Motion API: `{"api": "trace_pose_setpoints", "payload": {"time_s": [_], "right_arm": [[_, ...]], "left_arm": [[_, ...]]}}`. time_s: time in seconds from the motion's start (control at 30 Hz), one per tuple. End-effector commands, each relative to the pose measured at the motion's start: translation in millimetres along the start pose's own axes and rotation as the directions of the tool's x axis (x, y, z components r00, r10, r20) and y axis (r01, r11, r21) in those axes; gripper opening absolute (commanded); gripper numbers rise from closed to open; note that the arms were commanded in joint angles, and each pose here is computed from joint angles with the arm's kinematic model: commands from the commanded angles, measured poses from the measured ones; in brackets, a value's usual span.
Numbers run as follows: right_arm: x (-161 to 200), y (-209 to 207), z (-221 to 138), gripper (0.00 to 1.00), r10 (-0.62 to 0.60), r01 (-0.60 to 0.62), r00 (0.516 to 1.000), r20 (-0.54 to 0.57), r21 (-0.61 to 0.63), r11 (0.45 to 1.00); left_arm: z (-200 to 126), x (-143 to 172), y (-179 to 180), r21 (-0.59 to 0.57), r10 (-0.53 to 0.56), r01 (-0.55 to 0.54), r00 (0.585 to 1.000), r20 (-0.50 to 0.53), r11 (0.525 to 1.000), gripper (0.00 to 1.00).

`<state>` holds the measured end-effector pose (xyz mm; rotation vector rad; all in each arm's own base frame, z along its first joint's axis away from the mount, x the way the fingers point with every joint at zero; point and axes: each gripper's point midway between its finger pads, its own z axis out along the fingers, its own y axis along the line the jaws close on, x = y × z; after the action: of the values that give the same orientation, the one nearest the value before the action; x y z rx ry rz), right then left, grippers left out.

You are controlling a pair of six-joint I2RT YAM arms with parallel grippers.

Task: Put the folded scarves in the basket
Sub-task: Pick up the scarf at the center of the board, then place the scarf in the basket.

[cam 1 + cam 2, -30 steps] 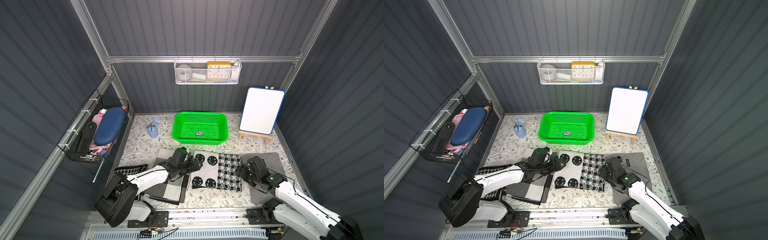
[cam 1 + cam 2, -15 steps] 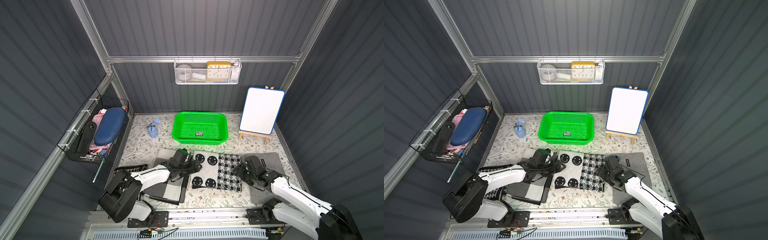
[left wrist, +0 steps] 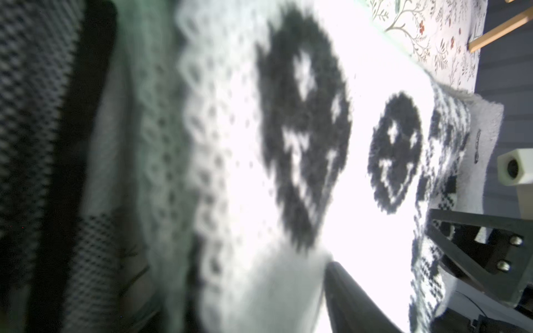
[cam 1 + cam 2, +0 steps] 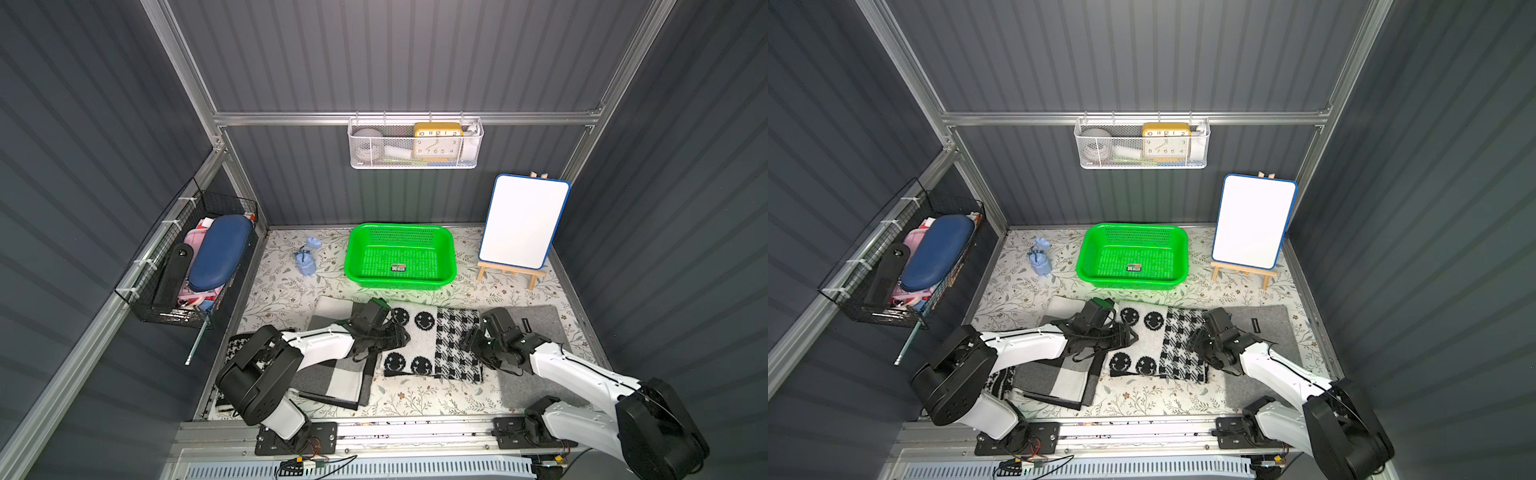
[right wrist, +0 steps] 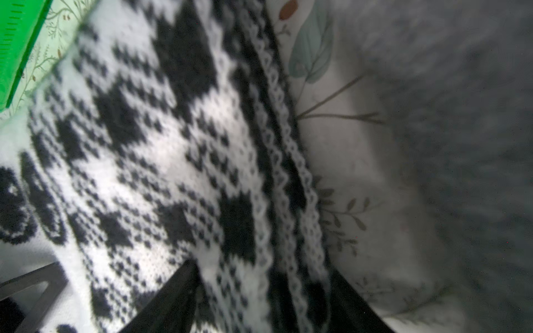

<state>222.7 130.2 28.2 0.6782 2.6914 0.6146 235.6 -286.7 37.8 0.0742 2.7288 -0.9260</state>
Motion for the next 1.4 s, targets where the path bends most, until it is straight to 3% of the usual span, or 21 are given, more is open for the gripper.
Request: {"api": "trace_pose_setpoints", "payload": {"time_s": [0.0,0.13,0.17,0.33,0.67,0.87,1.03,1.2,1.37], "right_arm": [[8,5,3,0.45,0.000,-0.002,0.999,-0.043,-0.042,0.999],[8,9,-3,0.05,-0.012,0.010,0.999,-0.036,-0.059,0.998],[7,10,-5,0.00,-0.015,0.013,0.999,-0.031,-0.064,0.998],[5,17,-27,0.00,-0.034,0.036,0.999,0.021,-0.124,0.992],[-1,43,-81,0.00,-0.068,0.107,0.988,0.141,-0.291,0.951],[-15,64,-107,0.00,-0.073,0.141,0.975,0.208,-0.333,0.932],[-36,90,-130,0.00,-0.107,0.202,0.954,0.281,-0.337,0.919],[-69,128,-156,0.00,-0.185,0.312,0.904,0.385,-0.297,0.902],[-99,172,-156,0.00,-0.271,0.391,0.875,0.402,-0.255,0.884]], "left_arm": [[-1,-2,-6,-0.002,0.016,-0.016,1.000,0.004,1.000,0.50],[-7,-7,-15,0.019,0.028,-0.028,0.999,0.020,0.999,0.23],[-9,-8,-18,0.026,0.032,-0.032,0.999,0.023,0.999,0.17],[-27,-13,-38,0.096,0.063,-0.069,0.996,0.065,0.993,0.00],[-79,-24,-80,0.230,0.132,-0.178,0.971,0.201,0.957,0.00],[-105,-41,-91,0.211,0.123,-0.189,0.949,0.290,0.959,0.00],[-120,-66,-96,0.119,0.131,-0.183,0.928,0.348,0.976,0.00],[-146,-107,-100,0.066,0.130,-0.179,0.881,0.455,0.982,0.00],[-169,-151,-121,0.041,0.158,-0.213,0.830,0.535,0.976,0.00]]}}
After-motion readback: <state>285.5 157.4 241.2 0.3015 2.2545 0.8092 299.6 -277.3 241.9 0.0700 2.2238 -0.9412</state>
